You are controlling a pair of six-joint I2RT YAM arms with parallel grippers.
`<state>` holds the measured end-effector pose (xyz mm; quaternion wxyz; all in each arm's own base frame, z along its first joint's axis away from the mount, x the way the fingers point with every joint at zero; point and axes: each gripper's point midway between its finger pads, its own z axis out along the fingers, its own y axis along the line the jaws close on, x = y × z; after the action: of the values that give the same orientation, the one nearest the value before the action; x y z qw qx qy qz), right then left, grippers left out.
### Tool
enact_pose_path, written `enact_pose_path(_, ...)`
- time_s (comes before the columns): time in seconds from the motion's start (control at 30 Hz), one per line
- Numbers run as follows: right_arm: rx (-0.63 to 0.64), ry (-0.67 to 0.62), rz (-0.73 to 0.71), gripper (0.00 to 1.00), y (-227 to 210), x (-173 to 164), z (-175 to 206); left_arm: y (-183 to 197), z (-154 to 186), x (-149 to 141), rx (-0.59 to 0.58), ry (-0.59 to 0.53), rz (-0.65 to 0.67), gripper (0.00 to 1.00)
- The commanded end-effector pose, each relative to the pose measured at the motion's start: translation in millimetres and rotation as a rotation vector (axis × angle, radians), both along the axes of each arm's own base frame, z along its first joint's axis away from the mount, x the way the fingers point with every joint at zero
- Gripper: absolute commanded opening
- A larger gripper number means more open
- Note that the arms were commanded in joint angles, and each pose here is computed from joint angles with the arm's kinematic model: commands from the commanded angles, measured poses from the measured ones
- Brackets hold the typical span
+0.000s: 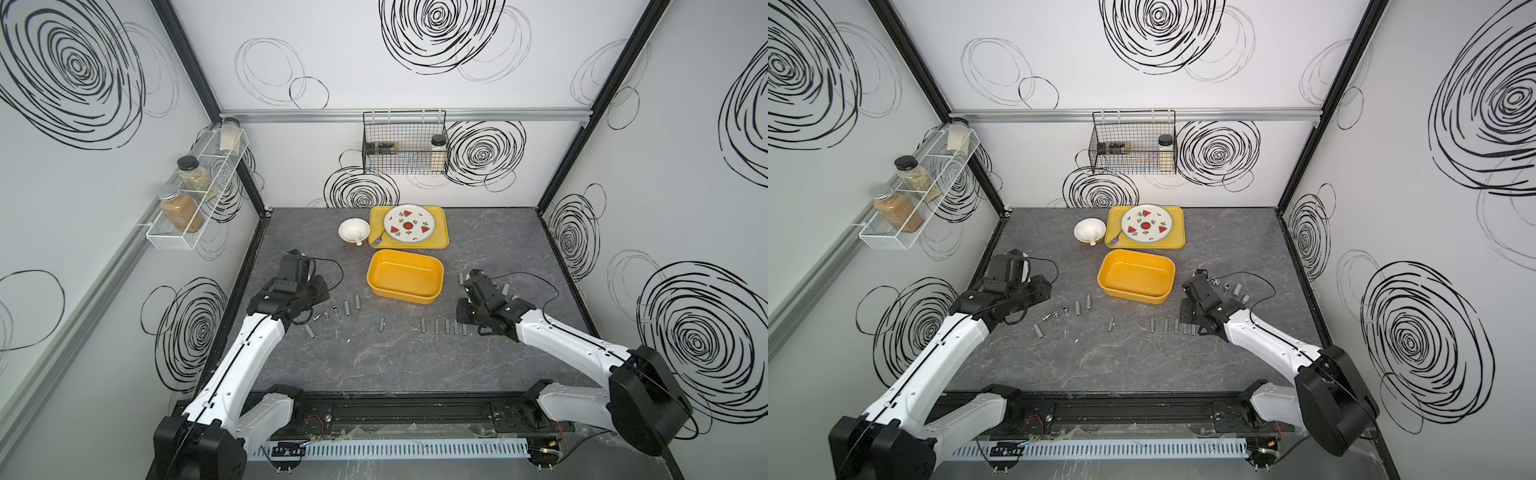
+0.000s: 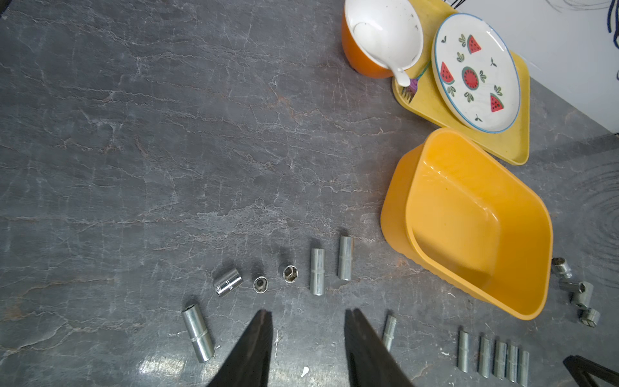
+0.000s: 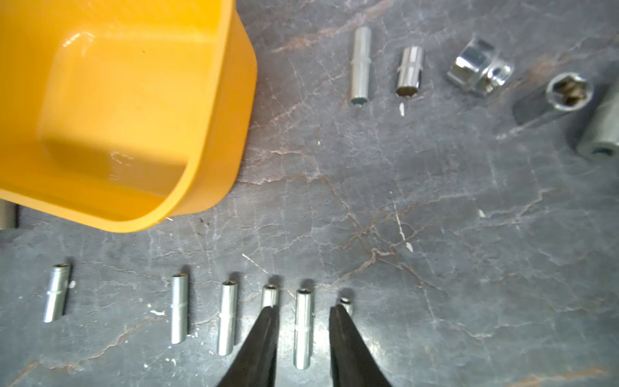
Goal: Take out the socket from the storage box
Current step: Adjust the storage box at the center of the board.
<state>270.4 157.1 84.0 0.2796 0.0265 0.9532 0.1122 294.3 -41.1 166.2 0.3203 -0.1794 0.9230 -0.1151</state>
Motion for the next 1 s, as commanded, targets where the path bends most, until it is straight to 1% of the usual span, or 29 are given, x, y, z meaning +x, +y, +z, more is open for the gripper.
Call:
enact_pose_path(0.0,0.011,-0.004,0.024,0.34,8.7,9.1,14.6,-1.8,2.5,5.3,-0.002,-0.027,-0.002,0.43)
enact_pose_path(0.2,0.008,-0.005,0.021,0.43,27.4,41.1,30.2,-2.7,4.5,5.1,-0.004,-0.035,-0.007,0.43)
enact_pose_path(0.33,-0.023,0.028,0.005,0.43,35.8,63.8,26.4,-3.5,5.0,4.9,-0.004,-0.036,-0.01,0.43)
enact_pose_path(0.5,-0.02,0.056,-0.004,0.41,46.8,85.3,16.2,-3.7,6.2,3.9,-0.001,-0.041,-0.009,0.43)
enact_pose_path(0.67,-0.057,0.105,-0.027,0.34,46.7,97.1,-4.2,-4.6,7.3,3.8,-0.001,-0.044,-0.01,0.43)
enact_pose_path(0.9,-0.072,0.161,-0.026,0.24,49.6,97.7,-23.2,-6.1,9.0,2.8,-0.001,-0.051,-0.015,0.43)
enact_pose_path(0.97,-0.072,0.18,-0.015,0.19,51.2,96.7,-25.7,-6.3,9.3,2.8,-0.003,-0.052,-0.016,0.43)
